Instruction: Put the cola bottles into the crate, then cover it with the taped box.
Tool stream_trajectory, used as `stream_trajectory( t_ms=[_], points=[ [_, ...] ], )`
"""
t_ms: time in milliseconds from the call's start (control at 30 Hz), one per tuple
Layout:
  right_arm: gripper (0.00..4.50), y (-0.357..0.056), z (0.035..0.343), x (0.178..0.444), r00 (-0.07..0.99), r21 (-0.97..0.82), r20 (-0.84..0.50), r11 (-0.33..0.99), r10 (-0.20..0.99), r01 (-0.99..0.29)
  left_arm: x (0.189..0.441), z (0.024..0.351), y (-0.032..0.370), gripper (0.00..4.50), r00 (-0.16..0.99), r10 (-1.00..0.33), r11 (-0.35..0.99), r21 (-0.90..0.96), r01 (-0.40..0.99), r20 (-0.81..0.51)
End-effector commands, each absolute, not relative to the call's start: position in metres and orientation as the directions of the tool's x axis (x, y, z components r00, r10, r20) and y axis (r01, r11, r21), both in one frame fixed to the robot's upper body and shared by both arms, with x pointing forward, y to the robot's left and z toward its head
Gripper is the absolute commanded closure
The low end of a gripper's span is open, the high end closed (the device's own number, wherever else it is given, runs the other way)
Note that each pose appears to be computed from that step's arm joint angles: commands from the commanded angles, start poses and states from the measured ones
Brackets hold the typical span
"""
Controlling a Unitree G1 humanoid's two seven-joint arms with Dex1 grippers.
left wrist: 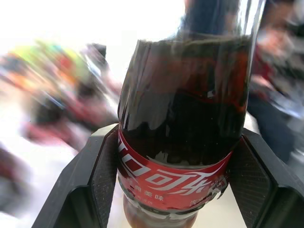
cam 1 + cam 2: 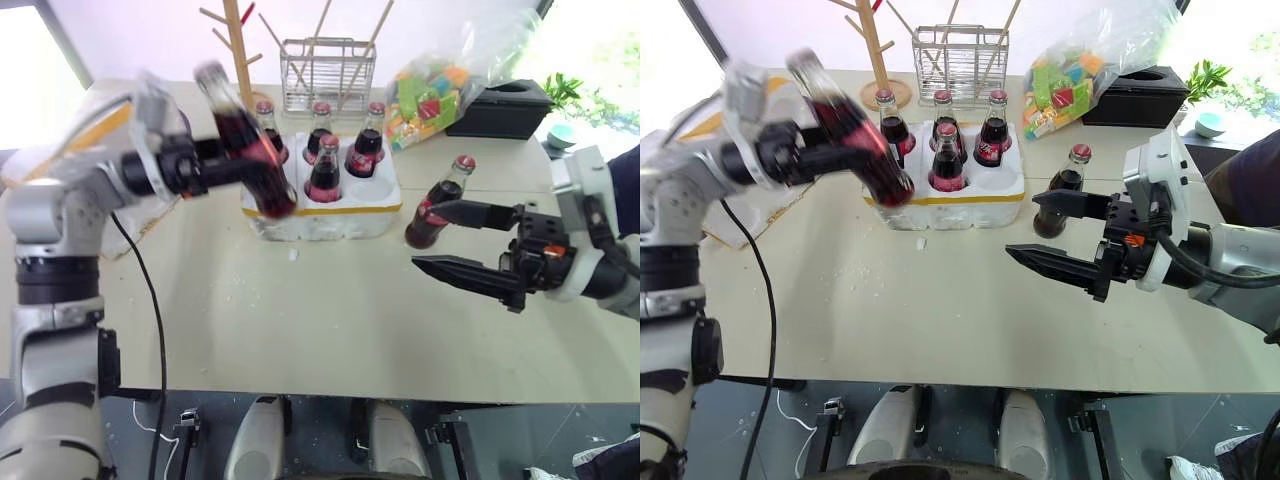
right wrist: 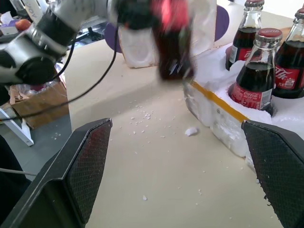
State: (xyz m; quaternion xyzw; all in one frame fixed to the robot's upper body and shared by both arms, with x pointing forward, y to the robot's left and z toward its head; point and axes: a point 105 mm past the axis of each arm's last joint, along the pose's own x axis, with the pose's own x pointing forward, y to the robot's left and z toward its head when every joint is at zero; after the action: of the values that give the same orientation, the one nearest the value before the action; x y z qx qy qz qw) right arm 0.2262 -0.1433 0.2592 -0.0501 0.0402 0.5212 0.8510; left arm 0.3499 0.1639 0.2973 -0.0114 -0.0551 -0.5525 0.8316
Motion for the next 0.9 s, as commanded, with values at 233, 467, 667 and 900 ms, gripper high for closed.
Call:
stream_trajectory(
  t_ms=[233,467,667,900],
  points=[
    [0.00,-0.143,0.269,0.228,0.457,-0.082,-0.081,0.451,0.885,-0.888,0.392,0.285,0.169,1.83,0.468,-0.884,0.465,0.173,0.868,0.027],
    [0.00,-0.145,0.263,0.228,0.483,-0.071,-0.081,0.478,0.872,-0.875,0.405,0.243,0.154,1.83,0.470,-0.881,0.457,0.165,0.874,-0.048],
    [0.00,-0.147,0.257,0.228,0.502,-0.073,-0.093,0.497,0.860,-0.865,0.409,0.213,0.150,0.43,0.492,-0.862,0.461,0.216,0.861,-0.120],
    [0.00,-0.176,0.229,0.248,0.684,-0.094,-0.139,0.678,0.716,-0.729,0.388,0.254,0.164,0.07,0.451,-0.892,0.451,0.129,0.883,0.035]
  ],
)
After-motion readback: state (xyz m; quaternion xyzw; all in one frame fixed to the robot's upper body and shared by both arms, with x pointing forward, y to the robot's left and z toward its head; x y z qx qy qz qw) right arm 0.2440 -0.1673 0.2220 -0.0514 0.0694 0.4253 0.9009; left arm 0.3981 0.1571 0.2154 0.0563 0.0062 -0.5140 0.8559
